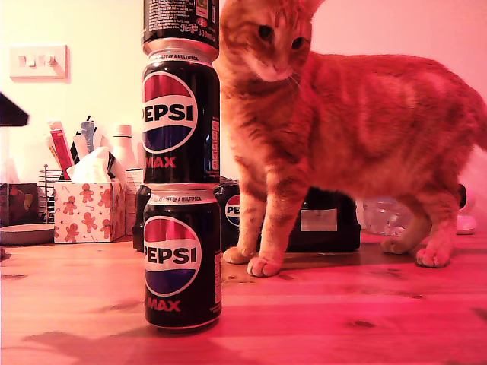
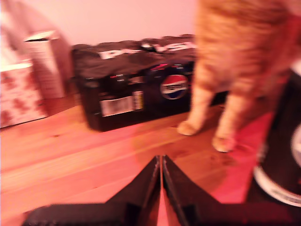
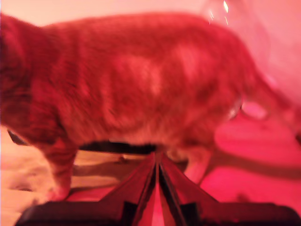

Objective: Stack up the Pepsi cans on top of each other

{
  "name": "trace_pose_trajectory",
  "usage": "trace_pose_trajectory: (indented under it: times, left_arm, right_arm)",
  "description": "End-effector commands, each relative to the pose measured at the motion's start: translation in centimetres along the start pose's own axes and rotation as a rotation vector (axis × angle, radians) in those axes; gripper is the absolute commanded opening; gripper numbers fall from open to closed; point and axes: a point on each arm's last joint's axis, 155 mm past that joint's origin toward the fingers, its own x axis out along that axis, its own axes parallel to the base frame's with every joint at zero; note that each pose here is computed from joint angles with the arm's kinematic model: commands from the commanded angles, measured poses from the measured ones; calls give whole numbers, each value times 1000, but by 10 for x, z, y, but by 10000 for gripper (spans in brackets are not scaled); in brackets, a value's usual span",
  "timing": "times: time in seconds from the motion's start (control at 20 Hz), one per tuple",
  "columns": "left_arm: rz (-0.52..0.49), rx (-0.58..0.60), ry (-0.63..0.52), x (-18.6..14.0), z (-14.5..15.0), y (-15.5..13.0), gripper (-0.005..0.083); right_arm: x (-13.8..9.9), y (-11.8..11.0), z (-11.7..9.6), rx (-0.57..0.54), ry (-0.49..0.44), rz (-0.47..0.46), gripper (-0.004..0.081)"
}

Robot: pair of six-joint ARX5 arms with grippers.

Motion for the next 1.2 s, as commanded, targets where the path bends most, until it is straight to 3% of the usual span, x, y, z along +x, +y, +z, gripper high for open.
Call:
trace_pose_trajectory:
  times: [0.0, 0.35, 0.6, 0.75, 0.95, 1.15]
  left_arm:
    - [9, -19, 10, -1, -9, 4, -24]
    - [-18, -70, 28, -5, -25, 2, -24]
    - [-26, -88, -12, -17, -28, -2, -24]
    - [-35, -82, -39, -24, -22, -5, -24]
    - [-25, -155, 53, -27, -46, -5, -24]
    - [-12, -180, 161, -30, -73, -4, -24]
  right_arm:
    - [2, -5, -15, 20, 12, -11, -11]
    - [-8, -1, -52, 69, 34, 32, -11]
    - [-19, -2, -61, 87, 37, 26, -11]
    - [-25, 7, -57, 105, 17, 76, -11]
    - [-27, 8, -67, 114, 58, 81, -11]
    - [-29, 7, -92, 118, 156, 69, -11]
